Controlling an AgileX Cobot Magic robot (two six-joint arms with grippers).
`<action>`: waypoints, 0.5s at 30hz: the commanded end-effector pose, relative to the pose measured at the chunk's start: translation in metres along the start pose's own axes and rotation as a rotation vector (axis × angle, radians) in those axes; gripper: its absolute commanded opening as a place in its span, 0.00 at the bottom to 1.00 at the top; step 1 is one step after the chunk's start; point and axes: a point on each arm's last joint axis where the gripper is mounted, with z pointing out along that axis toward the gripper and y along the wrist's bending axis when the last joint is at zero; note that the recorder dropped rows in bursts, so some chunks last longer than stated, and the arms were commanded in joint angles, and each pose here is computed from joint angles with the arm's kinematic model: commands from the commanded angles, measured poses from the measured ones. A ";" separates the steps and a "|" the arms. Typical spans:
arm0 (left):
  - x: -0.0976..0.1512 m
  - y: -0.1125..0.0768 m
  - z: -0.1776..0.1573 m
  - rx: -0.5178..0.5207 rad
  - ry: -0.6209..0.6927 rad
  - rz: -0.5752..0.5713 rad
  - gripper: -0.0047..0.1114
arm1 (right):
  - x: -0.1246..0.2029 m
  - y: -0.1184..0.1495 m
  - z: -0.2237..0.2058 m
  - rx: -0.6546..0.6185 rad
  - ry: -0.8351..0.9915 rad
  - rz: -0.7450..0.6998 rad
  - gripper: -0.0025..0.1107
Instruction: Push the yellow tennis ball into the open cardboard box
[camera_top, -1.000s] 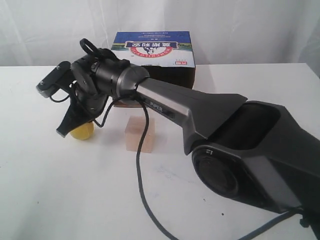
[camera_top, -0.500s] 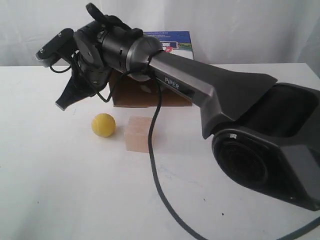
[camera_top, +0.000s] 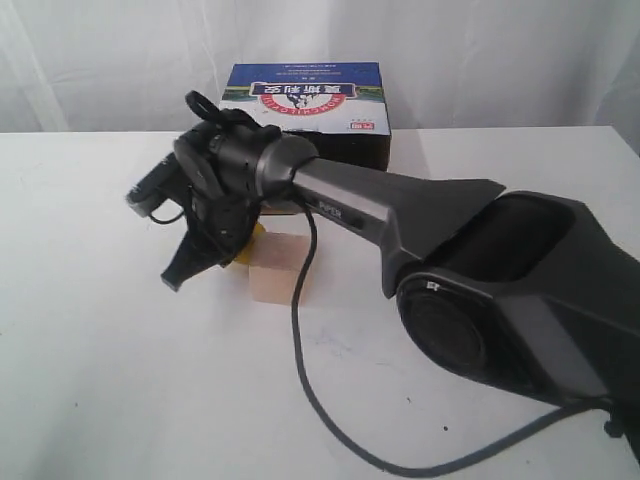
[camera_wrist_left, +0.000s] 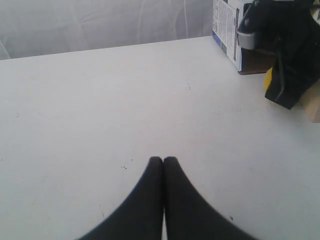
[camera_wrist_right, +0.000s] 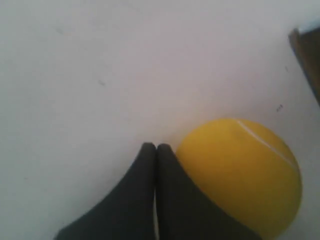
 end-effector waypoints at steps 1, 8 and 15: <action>0.001 -0.001 0.000 0.011 -0.002 -0.004 0.04 | -0.003 -0.059 -0.013 0.148 -0.110 0.023 0.02; 0.001 -0.001 0.000 0.011 -0.002 -0.004 0.04 | -0.025 -0.102 -0.096 0.240 -0.303 0.061 0.02; 0.001 -0.001 0.000 0.011 -0.002 -0.004 0.04 | -0.021 -0.088 -0.095 0.210 -0.216 0.057 0.02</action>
